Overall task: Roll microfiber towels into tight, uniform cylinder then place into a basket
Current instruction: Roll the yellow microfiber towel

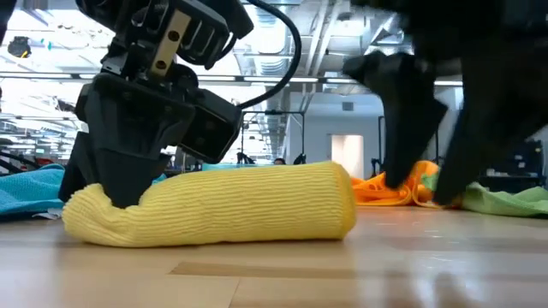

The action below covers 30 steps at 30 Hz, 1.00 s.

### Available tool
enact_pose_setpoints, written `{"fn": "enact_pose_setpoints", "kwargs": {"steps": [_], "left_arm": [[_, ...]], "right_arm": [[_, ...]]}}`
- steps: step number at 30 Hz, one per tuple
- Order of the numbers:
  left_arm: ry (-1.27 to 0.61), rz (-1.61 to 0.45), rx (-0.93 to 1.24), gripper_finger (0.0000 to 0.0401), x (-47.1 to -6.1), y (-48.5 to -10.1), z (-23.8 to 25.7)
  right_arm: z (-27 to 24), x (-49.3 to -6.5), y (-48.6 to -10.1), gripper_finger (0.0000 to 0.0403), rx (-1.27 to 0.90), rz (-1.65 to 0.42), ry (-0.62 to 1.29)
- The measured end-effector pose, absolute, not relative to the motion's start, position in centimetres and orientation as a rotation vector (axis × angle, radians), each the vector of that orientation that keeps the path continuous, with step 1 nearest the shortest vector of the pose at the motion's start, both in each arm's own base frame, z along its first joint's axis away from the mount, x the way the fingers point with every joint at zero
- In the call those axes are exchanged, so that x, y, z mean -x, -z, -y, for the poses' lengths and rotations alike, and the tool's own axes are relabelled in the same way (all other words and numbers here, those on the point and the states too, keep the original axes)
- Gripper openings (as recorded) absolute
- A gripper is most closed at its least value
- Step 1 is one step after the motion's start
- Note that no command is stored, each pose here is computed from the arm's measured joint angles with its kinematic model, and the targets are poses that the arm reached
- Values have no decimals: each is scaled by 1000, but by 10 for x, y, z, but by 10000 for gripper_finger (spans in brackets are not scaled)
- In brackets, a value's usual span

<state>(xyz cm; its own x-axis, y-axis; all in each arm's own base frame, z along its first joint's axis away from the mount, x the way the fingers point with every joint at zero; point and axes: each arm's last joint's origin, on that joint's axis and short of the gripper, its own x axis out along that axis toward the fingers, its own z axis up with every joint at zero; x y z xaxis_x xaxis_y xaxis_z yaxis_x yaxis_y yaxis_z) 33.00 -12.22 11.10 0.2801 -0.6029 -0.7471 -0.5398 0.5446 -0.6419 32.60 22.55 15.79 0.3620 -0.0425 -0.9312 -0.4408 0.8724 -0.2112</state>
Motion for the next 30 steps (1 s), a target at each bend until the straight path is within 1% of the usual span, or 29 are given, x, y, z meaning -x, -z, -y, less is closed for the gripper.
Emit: {"fn": "enact_pose_setpoints", "kwargs": {"steps": [4,7,9,12,16,20,27,30], "left_arm": [[44,-1375,1103,10,-331,-111,118],[47,-1386,1123,11,-331,-111,116],[49,-1389,1128,12,-331,-111,114],[50,-1389,1130,12,-331,-111,114],[56,-1393,1132,12,-331,-111,114],[59,-1400,1133,12,-331,-111,114],[67,-1408,1125,13,-330,-111,114],[74,-1406,1119,13,-331,-111,114]], "right_arm": [[-246,-326,-166,155,601,-1001,-262],[-256,-331,-172,142,655,-880,-300],[-255,-335,-170,135,668,-856,-305],[-249,-339,-163,129,675,-879,-291],[-235,-353,-161,130,593,-880,-260],[-222,-363,-159,152,491,-914,-284],[-205,-373,-158,230,339,-962,-318],[-199,-377,-153,251,330,-976,-308]]}}
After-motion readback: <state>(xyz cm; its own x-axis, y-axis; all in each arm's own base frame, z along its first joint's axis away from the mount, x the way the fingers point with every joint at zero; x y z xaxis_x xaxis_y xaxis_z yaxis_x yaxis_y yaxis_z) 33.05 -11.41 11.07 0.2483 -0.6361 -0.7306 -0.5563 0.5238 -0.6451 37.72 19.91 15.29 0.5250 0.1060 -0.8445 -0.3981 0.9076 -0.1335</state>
